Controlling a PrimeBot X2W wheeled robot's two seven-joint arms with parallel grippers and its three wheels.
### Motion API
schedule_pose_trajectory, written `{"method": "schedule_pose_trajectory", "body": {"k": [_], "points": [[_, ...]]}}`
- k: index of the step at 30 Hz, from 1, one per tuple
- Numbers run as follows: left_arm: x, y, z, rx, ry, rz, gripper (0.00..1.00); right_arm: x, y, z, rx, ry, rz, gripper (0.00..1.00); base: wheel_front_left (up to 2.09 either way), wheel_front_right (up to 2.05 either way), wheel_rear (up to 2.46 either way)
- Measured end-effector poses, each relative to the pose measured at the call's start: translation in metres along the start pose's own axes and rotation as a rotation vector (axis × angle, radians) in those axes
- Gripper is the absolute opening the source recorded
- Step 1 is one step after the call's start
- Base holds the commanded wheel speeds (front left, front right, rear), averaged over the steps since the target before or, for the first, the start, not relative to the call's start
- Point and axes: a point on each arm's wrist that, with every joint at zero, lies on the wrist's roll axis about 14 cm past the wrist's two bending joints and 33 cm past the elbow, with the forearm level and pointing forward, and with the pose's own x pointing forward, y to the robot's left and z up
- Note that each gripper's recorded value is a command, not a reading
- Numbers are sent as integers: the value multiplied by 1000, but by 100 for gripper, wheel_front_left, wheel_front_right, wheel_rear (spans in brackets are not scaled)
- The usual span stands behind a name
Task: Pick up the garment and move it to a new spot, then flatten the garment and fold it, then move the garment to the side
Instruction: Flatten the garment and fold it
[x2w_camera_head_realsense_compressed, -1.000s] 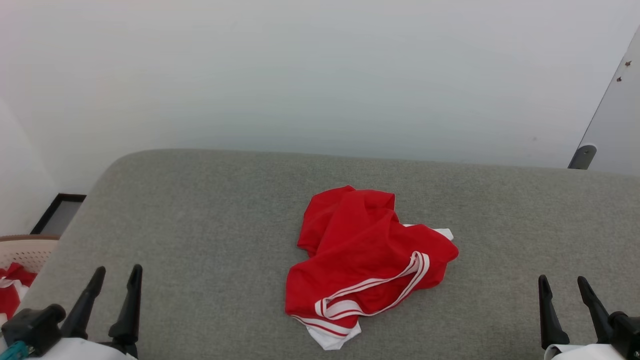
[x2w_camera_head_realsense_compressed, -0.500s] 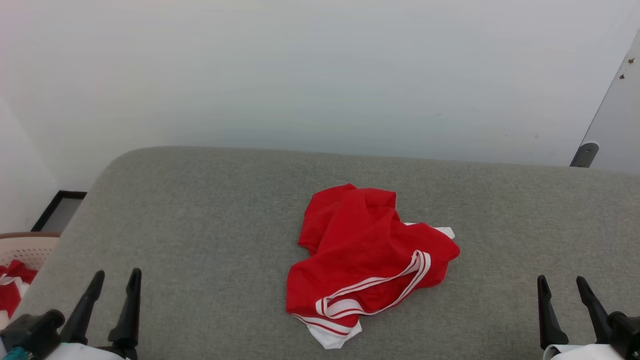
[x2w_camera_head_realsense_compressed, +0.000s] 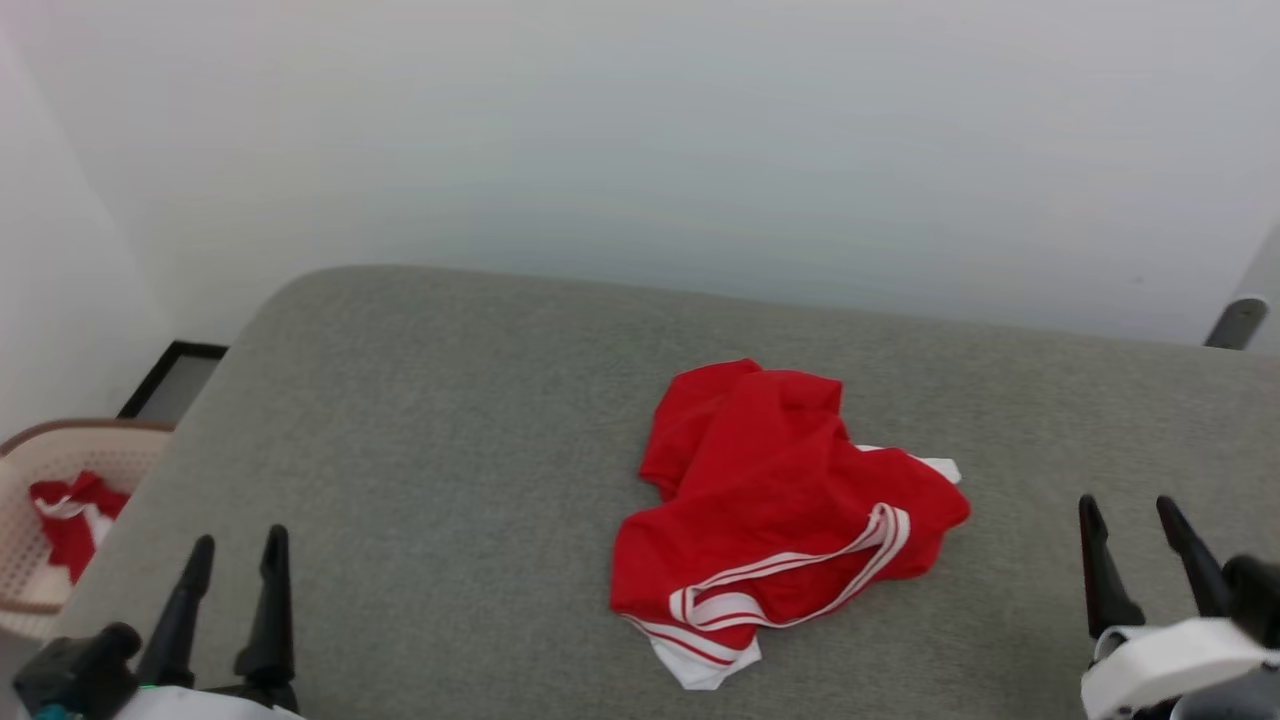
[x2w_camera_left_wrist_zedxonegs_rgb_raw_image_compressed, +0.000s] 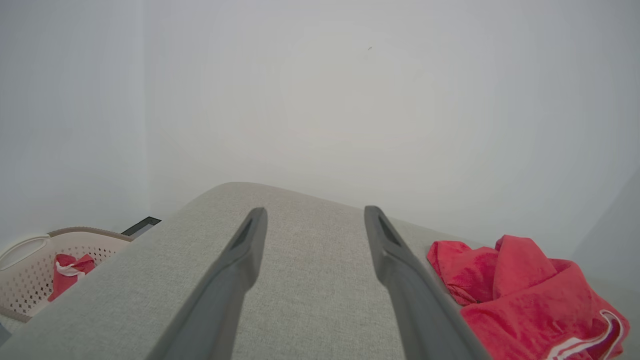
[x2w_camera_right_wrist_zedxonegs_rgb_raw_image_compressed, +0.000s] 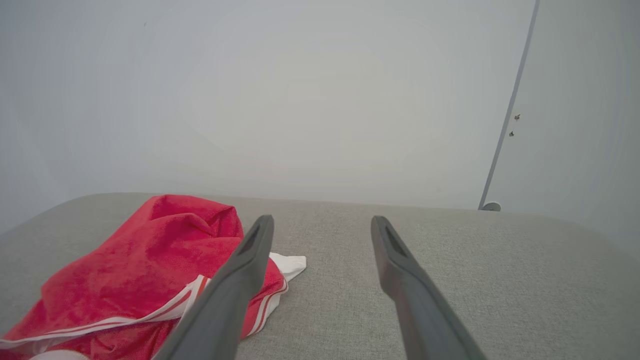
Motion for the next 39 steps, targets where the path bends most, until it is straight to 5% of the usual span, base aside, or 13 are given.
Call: {"method": "schedule_pose_trajectory", "body": {"k": [12, 21, 39], "points": [[-13, 8, 4, -24, -50, 120, 100, 65, 19, -11, -38, 148, 108, 100, 0, 0, 0], [-5, 10, -3, -23, -40, 173, 100, 104, 23, -65, -36, 401, 145, 100, 0, 0, 0], [8, 13, -18, -17, 12, 214, 100, 123, 34, -165, -17, 876, 175, 100, 0, 0, 0]]}}
